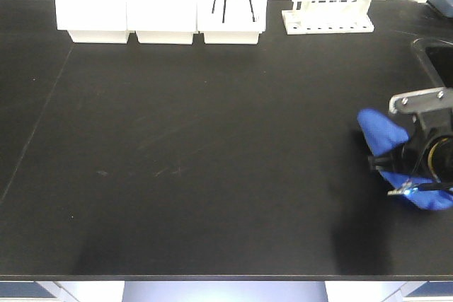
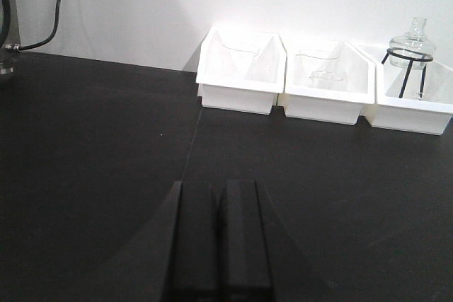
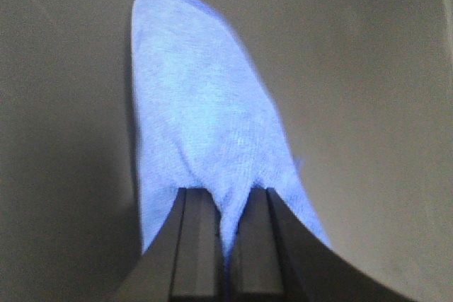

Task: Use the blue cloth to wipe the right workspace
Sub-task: 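Lift the blue cloth off the bench with the right gripper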

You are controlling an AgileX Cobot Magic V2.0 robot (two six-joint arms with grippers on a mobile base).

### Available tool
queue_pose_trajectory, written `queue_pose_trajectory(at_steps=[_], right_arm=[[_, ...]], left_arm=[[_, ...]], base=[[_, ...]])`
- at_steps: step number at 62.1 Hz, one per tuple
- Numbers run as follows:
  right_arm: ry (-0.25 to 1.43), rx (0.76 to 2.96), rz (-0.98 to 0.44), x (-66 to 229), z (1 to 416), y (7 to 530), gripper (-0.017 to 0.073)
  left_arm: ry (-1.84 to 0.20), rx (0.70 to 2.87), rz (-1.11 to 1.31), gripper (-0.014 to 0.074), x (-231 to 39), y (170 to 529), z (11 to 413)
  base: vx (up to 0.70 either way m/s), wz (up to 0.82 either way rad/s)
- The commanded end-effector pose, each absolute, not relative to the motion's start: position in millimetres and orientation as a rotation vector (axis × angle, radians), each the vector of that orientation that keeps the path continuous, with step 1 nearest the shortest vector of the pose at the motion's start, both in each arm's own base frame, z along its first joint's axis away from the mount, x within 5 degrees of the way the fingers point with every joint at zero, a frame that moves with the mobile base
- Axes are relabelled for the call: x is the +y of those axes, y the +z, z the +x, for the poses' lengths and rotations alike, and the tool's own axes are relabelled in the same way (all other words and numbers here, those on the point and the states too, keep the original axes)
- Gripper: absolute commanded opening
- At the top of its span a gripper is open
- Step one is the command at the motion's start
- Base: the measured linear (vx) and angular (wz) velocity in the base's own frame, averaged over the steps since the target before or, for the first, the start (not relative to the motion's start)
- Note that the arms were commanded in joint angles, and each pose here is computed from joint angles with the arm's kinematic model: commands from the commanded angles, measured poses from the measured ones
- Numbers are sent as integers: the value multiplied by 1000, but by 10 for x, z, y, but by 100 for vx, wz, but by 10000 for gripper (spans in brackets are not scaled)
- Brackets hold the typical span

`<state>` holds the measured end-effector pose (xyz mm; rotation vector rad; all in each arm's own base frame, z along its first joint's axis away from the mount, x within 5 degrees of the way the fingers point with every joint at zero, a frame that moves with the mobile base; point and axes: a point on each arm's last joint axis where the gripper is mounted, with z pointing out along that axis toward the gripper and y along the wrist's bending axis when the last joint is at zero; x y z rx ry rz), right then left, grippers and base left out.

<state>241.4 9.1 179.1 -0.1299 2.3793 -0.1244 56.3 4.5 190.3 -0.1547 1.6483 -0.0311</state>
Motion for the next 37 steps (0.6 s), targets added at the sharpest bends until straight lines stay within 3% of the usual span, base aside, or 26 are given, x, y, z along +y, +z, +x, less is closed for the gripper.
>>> queue_pose_trajectory(at_steps=[1,16,37], right_arm=[[-40,2224,-64,111,2359,2163,-8],[23,1967,-78,123,1890,2632,-8],[40,1821,-79,88,1238,2492,-8]], left_arm=[[-46,1580,-148,-6,38,1884,567],[-46,1580,-148,-6,38,1884,567],[-46,1580,-148,-6,38,1884,567]], base=[[0,0],[0,0],[0,0]])
